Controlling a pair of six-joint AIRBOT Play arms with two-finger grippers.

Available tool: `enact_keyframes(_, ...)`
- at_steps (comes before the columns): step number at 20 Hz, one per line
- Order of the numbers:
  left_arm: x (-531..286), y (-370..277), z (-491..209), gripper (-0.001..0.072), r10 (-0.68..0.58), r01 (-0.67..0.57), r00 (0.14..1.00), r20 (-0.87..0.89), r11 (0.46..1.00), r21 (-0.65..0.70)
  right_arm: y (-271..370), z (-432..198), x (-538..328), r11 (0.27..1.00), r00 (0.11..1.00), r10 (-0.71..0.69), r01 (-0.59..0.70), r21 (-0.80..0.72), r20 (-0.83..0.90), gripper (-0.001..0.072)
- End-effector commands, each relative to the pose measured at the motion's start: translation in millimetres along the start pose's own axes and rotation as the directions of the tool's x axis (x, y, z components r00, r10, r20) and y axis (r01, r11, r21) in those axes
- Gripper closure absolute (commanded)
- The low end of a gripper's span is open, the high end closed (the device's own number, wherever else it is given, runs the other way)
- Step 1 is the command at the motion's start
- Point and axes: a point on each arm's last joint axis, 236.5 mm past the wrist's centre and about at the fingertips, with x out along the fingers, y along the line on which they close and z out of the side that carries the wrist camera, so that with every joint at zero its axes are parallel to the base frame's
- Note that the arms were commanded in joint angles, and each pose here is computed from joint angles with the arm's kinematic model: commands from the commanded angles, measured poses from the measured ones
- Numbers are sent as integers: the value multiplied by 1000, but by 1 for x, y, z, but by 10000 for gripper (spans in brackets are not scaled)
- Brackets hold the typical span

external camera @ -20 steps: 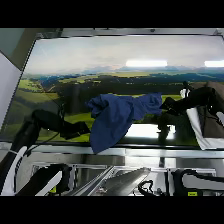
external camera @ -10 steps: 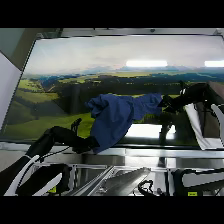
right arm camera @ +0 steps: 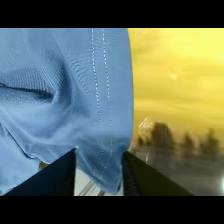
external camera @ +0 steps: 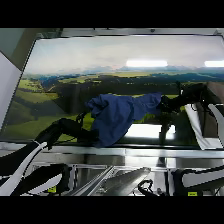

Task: Fold the shirts.

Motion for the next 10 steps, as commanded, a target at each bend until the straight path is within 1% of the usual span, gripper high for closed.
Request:
enact_keyframes(1,-22,-24,19,693,-41,36,996,78,997,68,22,2,13,996,998,71,-70,-55,4,443)
enact_keyframes(2,-34,-32,25,693,-53,42,992,117,995,96,30,6,13,993,996,93,-91,-77,16,665)
enact_keyframes(3,-48,-43,31,694,-81,61,984,160,990,124,39,10,10,990,993,114,-112,-84,28,694)
enact_keyframes(5,-93,-70,50,694,-153,103,947,282,978,184,67,25,-17,978,984,166,-156,-139,66,696)
enact_keyframes(7,-162,-101,66,694,-240,136,872,427,956,260,112,46,-82,950,958,229,-180,-256,174,696)
enact_keyframes(8,-205,-117,68,694,-286,142,818,498,941,308,143,56,-132,926,926,272,-177,-334,263,696)
enact_keyframes(9,-248,-132,66,694,-328,138,758,563,925,354,175,61,-189,895,876,315,-145,-423,365,696)
enact_keyframes(10,-299,-150,59,694,-376,120,674,636,905,408,212,57,-257,852,795,369,-83,-517,481,696)
